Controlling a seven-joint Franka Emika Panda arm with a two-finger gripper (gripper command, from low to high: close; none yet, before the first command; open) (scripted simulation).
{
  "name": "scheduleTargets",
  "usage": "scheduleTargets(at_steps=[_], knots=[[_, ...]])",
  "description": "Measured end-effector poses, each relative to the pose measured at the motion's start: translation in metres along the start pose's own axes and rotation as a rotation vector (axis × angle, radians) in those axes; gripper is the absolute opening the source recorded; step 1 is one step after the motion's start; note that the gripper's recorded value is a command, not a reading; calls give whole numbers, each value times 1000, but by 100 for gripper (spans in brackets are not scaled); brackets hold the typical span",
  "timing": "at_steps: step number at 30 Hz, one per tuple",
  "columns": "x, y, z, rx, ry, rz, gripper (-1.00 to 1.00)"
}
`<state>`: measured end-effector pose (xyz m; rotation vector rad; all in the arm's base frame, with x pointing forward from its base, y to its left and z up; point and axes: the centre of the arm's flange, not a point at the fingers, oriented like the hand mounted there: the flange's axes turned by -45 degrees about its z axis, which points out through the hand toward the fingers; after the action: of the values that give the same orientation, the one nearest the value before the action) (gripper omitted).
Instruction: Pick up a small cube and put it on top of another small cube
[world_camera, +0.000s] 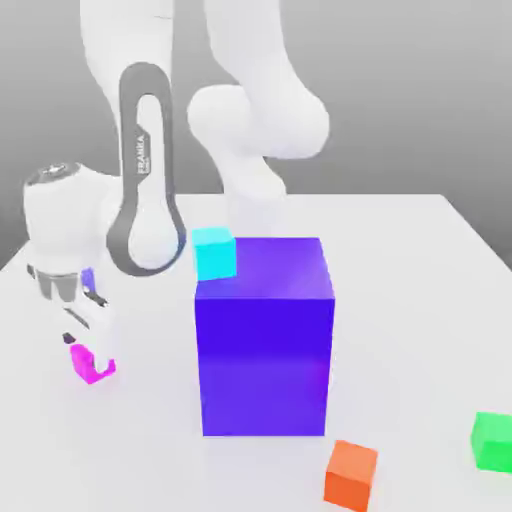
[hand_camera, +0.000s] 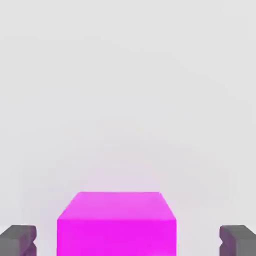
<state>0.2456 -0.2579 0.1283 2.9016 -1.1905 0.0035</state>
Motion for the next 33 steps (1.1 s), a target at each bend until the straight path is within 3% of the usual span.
scheduleTargets(at_steps=[1, 29, 33], knots=[[-1, -1, 3, 2, -2, 1, -100], [2, -4, -64, -2, 0, -11, -100], [41, -50, -87, -23, 61, -198, -100]])
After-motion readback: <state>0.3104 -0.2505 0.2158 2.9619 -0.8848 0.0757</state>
